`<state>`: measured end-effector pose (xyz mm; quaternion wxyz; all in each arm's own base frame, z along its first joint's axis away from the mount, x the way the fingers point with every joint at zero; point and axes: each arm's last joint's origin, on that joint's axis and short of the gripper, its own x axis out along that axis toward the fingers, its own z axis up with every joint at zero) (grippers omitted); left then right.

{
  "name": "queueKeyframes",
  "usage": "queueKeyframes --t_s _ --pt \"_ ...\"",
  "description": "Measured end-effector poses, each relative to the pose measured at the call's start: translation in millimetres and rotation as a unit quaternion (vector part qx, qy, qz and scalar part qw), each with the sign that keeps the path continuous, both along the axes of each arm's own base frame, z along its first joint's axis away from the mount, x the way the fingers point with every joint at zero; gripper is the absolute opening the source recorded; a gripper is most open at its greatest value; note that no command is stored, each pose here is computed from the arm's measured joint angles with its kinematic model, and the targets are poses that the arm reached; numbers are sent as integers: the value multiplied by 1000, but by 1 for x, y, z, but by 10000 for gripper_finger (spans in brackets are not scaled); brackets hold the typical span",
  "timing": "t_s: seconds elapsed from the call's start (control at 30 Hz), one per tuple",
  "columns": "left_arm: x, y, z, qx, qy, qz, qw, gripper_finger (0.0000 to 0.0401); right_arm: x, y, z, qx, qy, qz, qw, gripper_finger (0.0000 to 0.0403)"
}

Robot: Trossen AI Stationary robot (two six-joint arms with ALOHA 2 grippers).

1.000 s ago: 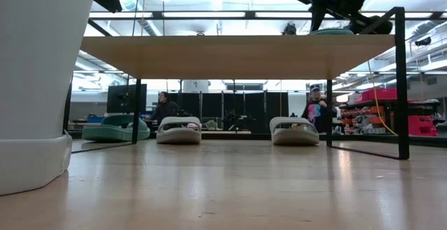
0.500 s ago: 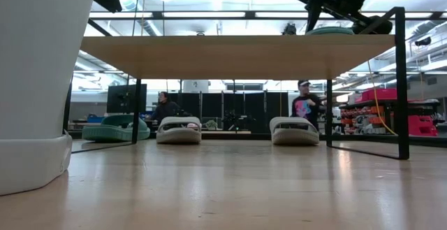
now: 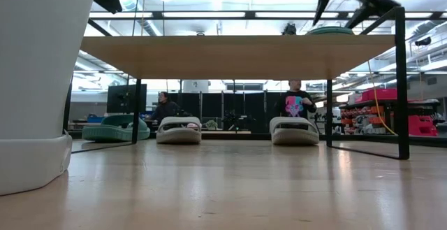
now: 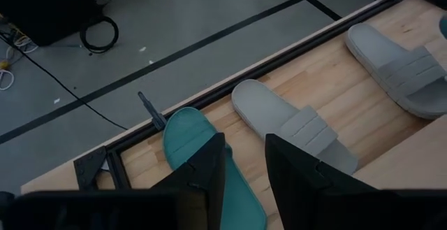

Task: Pick and place slides into the shelf
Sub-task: Put the green slide on the shelf

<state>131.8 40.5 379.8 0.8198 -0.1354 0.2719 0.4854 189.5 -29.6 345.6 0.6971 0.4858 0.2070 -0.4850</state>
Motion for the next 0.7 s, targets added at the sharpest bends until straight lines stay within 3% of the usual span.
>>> queueKeyframes --t_s 0.17,0.37,0.53,0.7 --pt "4 0 -29 -29 8 22 999 107 -10 -3 28 -69 31 23 997 293" --pt "13 1 -72 -74 -25 41 996 107 -16 -13 43 -110 57 47 991 293" --pt "1 10 -97 -100 -28 121 987 107 -18 -19 43 -122 79 62 987 293" --pt "-17 23 -99 -107 -53 184 976 107 -19 -22 43 -129 94 74 984 293"
